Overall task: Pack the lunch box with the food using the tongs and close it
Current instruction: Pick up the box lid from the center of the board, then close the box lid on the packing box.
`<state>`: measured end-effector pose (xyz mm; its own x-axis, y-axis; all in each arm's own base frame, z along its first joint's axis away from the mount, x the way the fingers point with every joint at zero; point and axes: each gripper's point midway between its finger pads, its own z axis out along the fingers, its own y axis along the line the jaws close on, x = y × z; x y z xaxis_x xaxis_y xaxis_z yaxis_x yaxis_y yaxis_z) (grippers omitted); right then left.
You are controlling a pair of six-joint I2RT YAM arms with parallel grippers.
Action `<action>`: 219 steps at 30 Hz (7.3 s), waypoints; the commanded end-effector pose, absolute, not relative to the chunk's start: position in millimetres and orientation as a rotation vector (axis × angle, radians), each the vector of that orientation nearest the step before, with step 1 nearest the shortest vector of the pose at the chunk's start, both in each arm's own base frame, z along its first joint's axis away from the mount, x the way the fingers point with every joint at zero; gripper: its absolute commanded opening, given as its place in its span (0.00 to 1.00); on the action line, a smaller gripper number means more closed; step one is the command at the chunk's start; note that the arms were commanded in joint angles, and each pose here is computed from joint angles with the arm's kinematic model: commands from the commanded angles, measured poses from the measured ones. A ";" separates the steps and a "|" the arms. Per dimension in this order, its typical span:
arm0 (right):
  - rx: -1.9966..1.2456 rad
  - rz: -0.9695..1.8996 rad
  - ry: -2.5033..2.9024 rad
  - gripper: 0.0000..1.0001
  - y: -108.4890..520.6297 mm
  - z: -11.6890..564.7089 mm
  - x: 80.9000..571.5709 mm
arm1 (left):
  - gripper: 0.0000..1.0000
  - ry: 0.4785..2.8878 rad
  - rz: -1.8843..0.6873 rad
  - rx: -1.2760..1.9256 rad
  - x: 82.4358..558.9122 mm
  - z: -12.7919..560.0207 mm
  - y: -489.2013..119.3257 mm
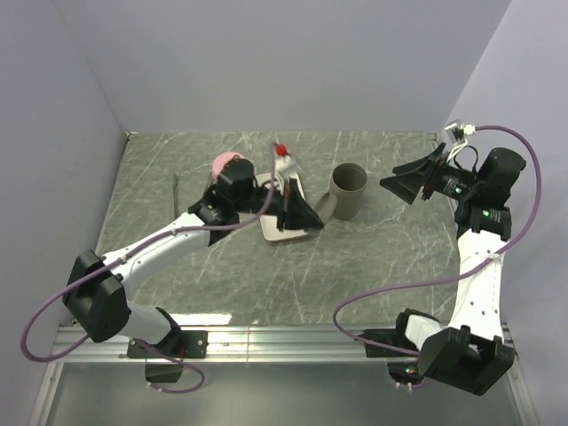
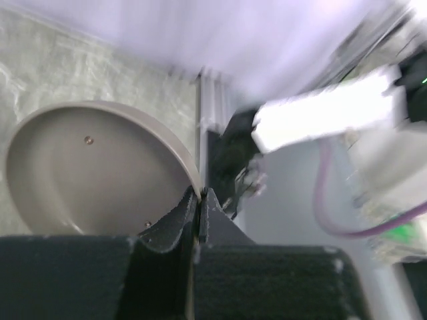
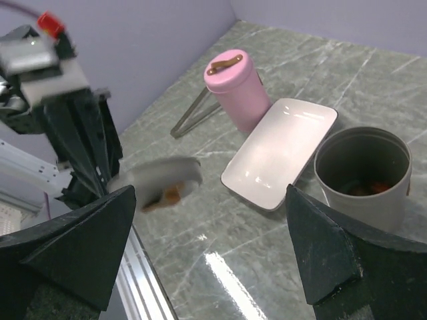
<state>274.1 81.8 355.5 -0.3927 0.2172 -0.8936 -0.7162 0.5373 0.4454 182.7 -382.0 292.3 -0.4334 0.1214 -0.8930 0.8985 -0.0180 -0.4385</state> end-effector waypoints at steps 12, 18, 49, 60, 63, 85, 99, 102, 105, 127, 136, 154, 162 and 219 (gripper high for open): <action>-0.196 1.372 1.448 1.00 139.6 467.1 283.7 | 0.00 1.151 -1.674 0.689 234.9 496.7 -324.2; -0.127 1.536 1.305 0.98 169.0 509.7 282.6 | 0.00 1.164 -1.648 0.447 262.4 536.3 -297.7; 0.028 1.710 1.268 0.61 277.8 554.1 332.7 | 0.00 1.151 -1.681 0.262 285.5 576.1 -271.5; 0.002 1.728 1.270 0.58 289.5 552.9 324.7 | 0.00 1.156 -1.698 0.287 280.2 571.9 -276.8; -0.012 1.734 1.262 0.55 292.1 554.0 321.8 | 0.00 1.160 -1.707 0.292 280.1 569.9 -279.7; -0.102 1.694 1.269 0.00 290.9 551.0 313.8 | 0.15 1.231 -1.688 0.298 280.9 542.9 -291.5; -0.259 1.081 1.526 0.00 228.0 478.1 357.9 | 0.82 1.514 -1.294 0.252 332.5 457.8 -252.4; -0.344 0.862 1.648 0.00 210.1 441.6 363.3 | 0.88 1.579 -1.123 0.367 339.2 442.1 -247.4; -0.359 0.761 1.784 0.00 189.9 407.9 369.3 | 0.99 1.687 -0.943 0.459 345.9 411.5 -235.6; -0.415 0.391 2.188 0.00 108.8 277.9 429.1 | 0.99 1.949 -0.478 0.672 355.3 350.2 -181.3; -0.361 0.429 2.138 0.00 114.3 250.3 437.6 | 0.99 1.954 -0.451 0.619 361.5 348.5 -174.5; -0.327 0.458 2.081 0.00 118.8 240.4 441.5 | 0.99 1.961 -0.491 0.604 368.8 351.4 -178.0; -0.336 0.499 2.115 0.00 125.8 229.0 438.0 | 0.99 1.961 -0.494 0.607 367.9 350.8 -177.8; -0.371 0.598 2.266 0.13 144.0 188.8 409.9 | 0.99 2.025 -0.618 0.570 376.0 331.7 -175.7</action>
<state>418.7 136.8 182.3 -0.6481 -0.0771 -0.7576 -0.4237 0.8632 0.2746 373.5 -172.9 320.1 -0.5054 0.1675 -0.8465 0.5922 0.7808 -0.1991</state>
